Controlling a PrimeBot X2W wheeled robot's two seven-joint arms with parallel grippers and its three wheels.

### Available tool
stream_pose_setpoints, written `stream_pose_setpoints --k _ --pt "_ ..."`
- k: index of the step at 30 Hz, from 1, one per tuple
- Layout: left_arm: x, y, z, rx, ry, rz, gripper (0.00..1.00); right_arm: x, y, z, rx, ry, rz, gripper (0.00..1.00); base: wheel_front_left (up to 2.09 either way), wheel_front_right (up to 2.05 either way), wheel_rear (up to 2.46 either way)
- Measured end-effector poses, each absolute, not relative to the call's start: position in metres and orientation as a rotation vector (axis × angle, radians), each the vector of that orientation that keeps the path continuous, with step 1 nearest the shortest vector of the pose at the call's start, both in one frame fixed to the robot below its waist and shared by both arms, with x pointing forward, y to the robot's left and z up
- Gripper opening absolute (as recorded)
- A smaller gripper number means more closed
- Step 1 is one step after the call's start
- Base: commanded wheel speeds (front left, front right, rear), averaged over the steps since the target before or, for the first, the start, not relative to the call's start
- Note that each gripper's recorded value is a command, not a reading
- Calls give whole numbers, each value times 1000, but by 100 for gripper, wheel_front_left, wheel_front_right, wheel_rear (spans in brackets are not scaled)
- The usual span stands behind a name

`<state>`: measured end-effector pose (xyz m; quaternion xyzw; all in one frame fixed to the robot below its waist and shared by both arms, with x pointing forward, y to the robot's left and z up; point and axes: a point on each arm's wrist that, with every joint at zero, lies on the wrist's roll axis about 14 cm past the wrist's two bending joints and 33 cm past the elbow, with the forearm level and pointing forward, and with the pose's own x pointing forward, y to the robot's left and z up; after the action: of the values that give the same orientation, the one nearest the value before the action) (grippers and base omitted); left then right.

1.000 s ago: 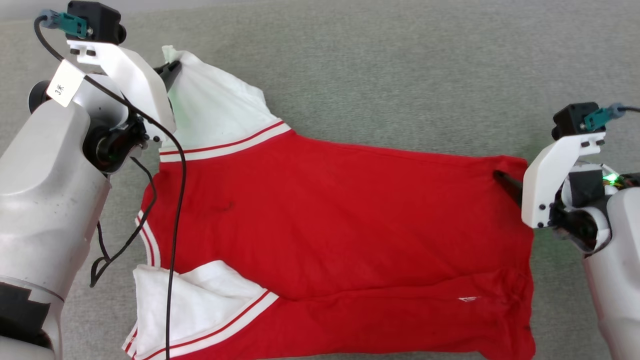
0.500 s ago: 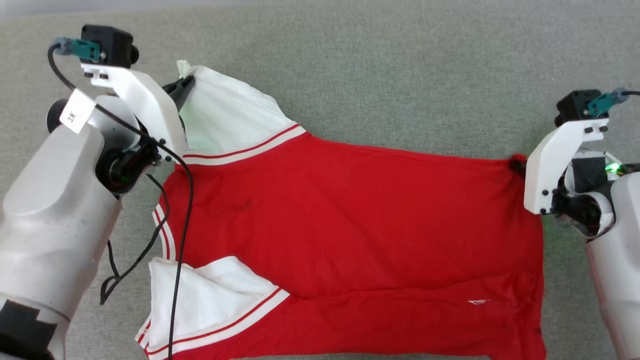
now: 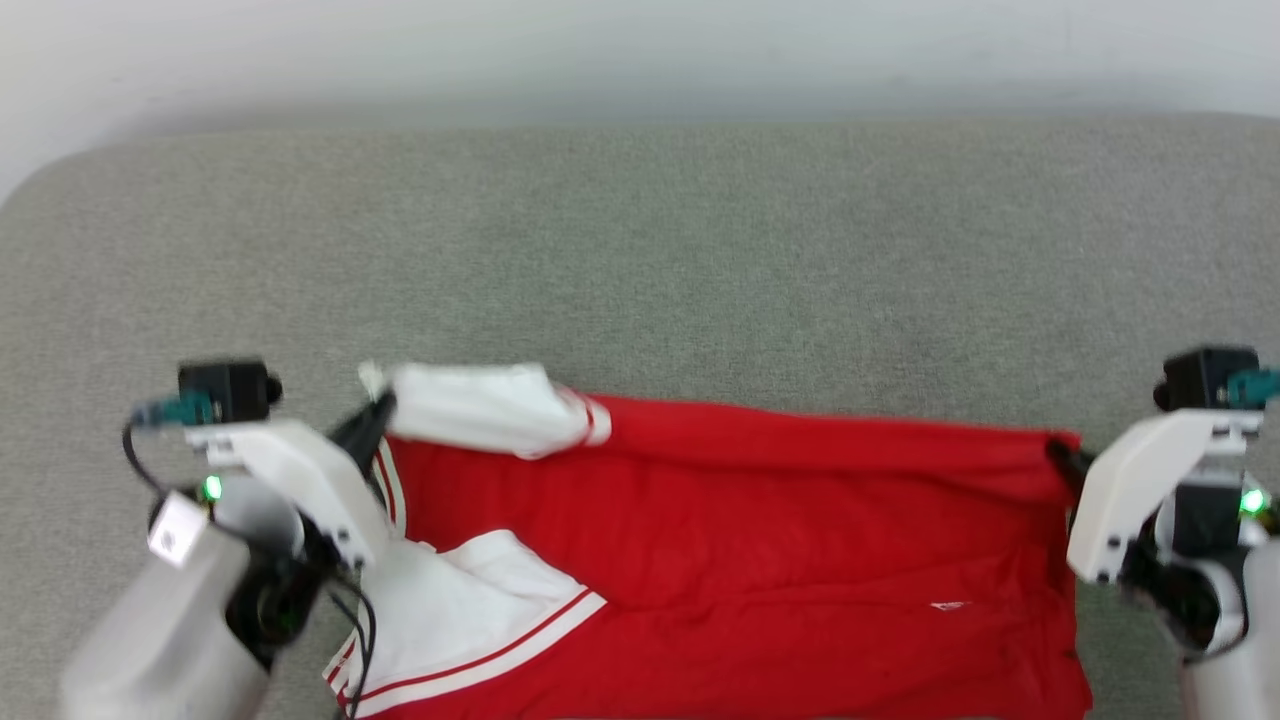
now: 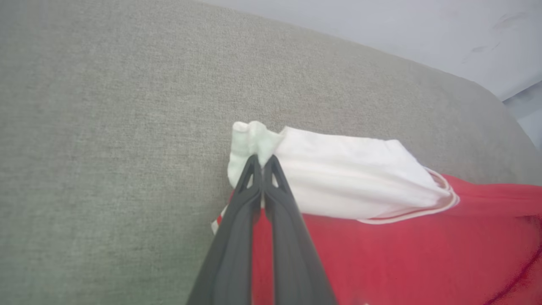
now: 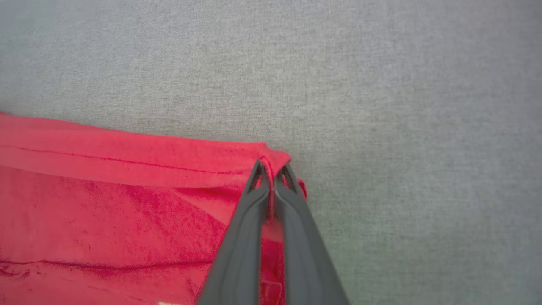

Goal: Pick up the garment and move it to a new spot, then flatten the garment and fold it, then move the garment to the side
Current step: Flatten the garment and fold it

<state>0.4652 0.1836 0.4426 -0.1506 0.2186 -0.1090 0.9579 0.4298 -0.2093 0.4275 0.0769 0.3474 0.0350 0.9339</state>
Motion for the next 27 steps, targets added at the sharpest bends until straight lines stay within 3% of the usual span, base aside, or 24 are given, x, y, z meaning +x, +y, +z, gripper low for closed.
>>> stream_pose_setpoints --k 10,18,19,21,22,23,24,25,27 --pt "377 189 398 -396 570 -123 0 365 -209 393 260 801 16 0 0 0 0" --pt "336 188 380 -431 642 -68 0 330 -214 377 296 831 -25 0 0 0 0" --pt "332 186 377 -431 656 -73 0 327 -213 376 299 831 -26 8 0 0 0" --pt "327 183 376 -431 664 -81 0 321 -211 373 306 830 -27 100 0 0 0" --pt "325 181 375 -435 665 -86 13 320 -210 372 308 821 -28 100 0 0 0" --pt "324 179 375 -436 664 -90 41 320 -209 373 314 801 -30 100 0 0 0" --pt "324 177 377 -433 651 -93 84 321 -209 375 314 777 -31 100 0 0 0" --pt "325 176 378 -434 636 -95 100 322 -209 377 316 750 -33 100 0 0 0" --pt "327 172 383 -432 601 -100 100 327 -208 384 317 693 -32 100 0 0 0"
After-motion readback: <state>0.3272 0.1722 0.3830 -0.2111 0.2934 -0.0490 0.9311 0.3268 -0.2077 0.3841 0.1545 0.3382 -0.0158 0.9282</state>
